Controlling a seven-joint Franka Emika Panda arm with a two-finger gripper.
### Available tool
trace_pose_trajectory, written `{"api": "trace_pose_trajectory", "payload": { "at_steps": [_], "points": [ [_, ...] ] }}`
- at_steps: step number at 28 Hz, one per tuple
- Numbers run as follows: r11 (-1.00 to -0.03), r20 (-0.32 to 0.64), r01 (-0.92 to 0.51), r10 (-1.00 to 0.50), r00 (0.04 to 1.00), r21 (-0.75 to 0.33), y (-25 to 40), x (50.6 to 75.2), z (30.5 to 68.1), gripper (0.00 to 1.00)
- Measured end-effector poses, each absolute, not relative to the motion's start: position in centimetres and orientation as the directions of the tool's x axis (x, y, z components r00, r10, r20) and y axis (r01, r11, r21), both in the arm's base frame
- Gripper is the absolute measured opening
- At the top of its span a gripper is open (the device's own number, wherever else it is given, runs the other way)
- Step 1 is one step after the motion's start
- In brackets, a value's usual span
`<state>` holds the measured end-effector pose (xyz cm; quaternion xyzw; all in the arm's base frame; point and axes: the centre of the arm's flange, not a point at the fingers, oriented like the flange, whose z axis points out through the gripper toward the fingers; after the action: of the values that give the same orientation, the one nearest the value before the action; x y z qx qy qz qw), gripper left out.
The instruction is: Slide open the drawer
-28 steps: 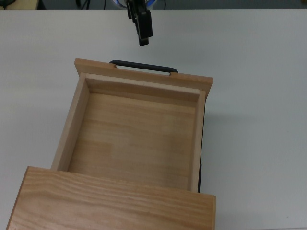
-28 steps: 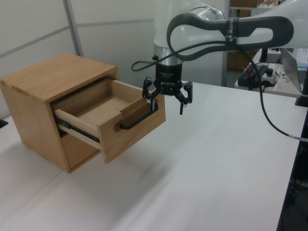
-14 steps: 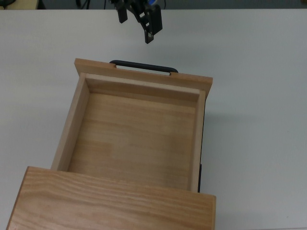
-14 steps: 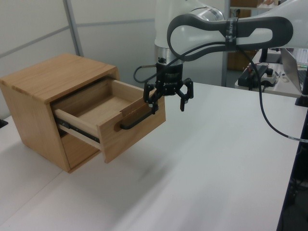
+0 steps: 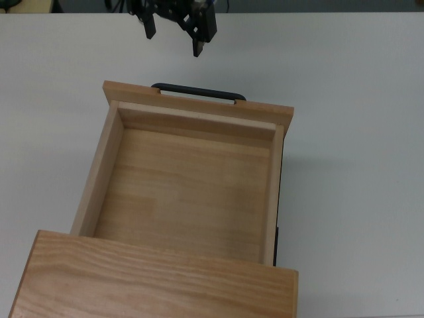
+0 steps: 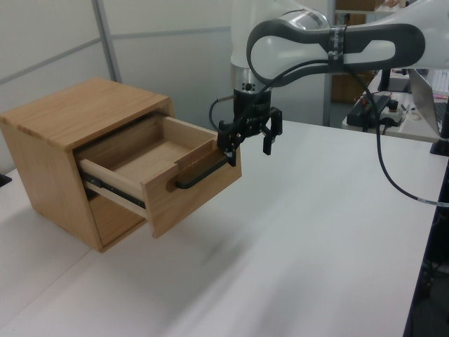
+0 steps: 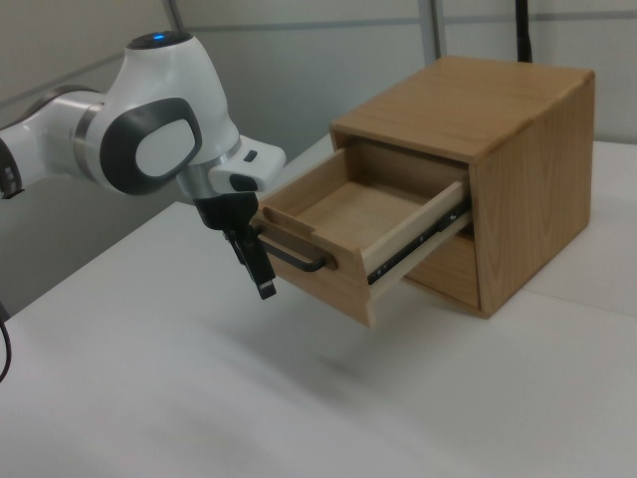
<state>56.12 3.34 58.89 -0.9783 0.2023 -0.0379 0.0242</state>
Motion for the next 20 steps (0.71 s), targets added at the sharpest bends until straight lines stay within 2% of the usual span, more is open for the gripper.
{"api": "trace_pose_trajectory", "payload": {
  "at_steps": [6,20],
  "points": [
    [-0.962,0.069,-0.266,-0.27,0.961,-0.051,3.1,56.2,58.7,1.0],
    [-0.996,0.066,-0.094,-0.094,0.993,-0.009,1.0,56.1,58.5,1.0]
  ]
}}
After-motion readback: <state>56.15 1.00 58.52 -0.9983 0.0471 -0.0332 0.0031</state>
